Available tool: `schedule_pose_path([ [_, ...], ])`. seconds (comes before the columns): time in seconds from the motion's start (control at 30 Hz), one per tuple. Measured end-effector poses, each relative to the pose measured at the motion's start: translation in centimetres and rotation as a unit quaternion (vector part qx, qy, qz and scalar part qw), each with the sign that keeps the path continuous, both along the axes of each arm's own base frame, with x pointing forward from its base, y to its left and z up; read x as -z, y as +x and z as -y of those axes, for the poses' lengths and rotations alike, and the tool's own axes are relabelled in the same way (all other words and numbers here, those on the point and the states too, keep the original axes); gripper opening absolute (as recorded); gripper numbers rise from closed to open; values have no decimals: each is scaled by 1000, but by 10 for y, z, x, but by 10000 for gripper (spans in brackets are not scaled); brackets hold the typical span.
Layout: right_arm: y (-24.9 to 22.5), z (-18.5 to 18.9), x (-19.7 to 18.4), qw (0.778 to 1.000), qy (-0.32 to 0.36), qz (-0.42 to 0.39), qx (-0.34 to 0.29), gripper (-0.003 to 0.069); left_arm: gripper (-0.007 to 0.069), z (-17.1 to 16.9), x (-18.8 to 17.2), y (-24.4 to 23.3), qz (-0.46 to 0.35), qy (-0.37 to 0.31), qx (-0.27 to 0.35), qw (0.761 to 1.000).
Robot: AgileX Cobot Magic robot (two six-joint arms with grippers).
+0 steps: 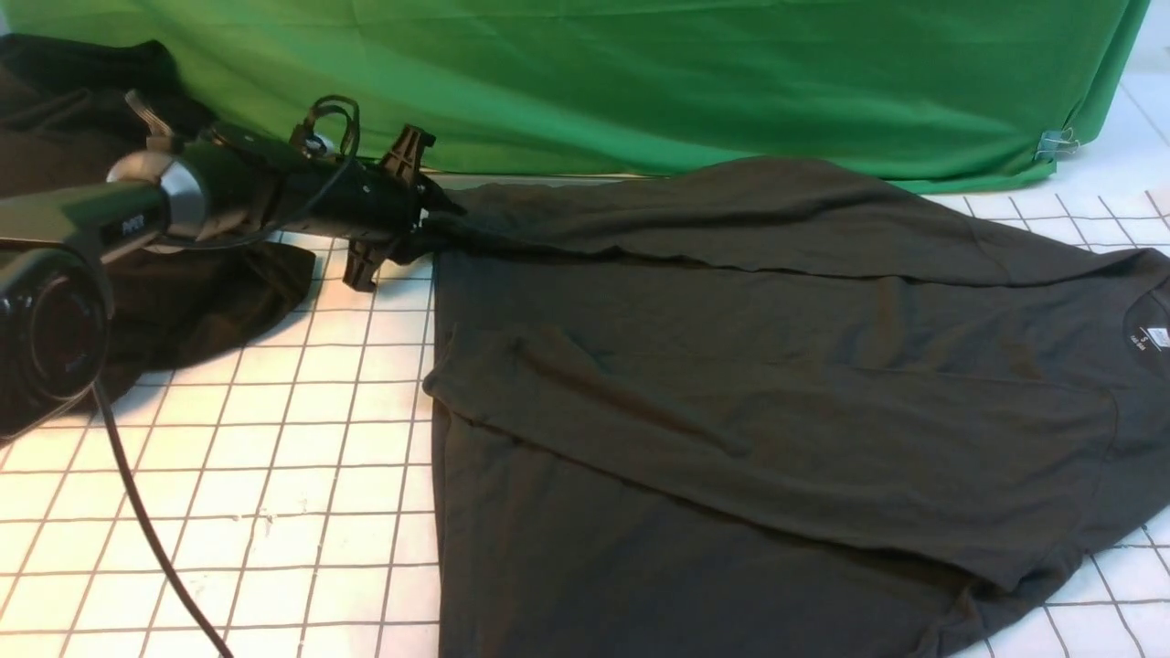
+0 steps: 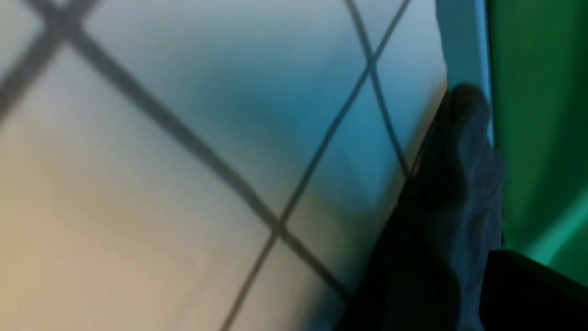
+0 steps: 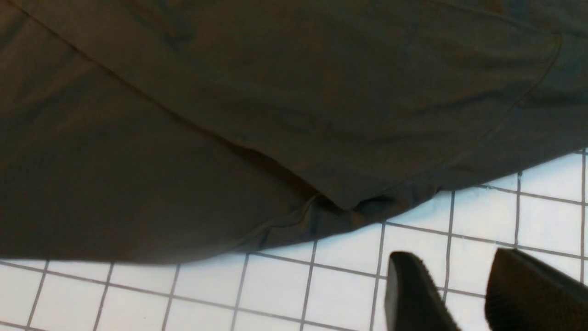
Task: Fold a long-sleeved shirt over a white checkered tablecloth.
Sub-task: 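Grab the top left corner of the dark shirt with the left gripper, then fold the left side of the dark shirt inward over its body with the left gripper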
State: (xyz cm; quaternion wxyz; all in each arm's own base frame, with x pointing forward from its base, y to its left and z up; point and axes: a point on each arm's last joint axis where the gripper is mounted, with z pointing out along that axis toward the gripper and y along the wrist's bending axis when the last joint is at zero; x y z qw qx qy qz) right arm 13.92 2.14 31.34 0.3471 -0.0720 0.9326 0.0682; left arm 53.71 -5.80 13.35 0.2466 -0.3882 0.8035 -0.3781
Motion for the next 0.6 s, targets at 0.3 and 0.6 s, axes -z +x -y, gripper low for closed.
schedule_pose_path([
  [0.3,1,0,-1,1000,1,8,1,242,64,0,3,1,6,3,3,1000],
  [0.6,1,0,-1,1000,1,9,2,239,11,4,-106,-22,118,12,129,984],
])
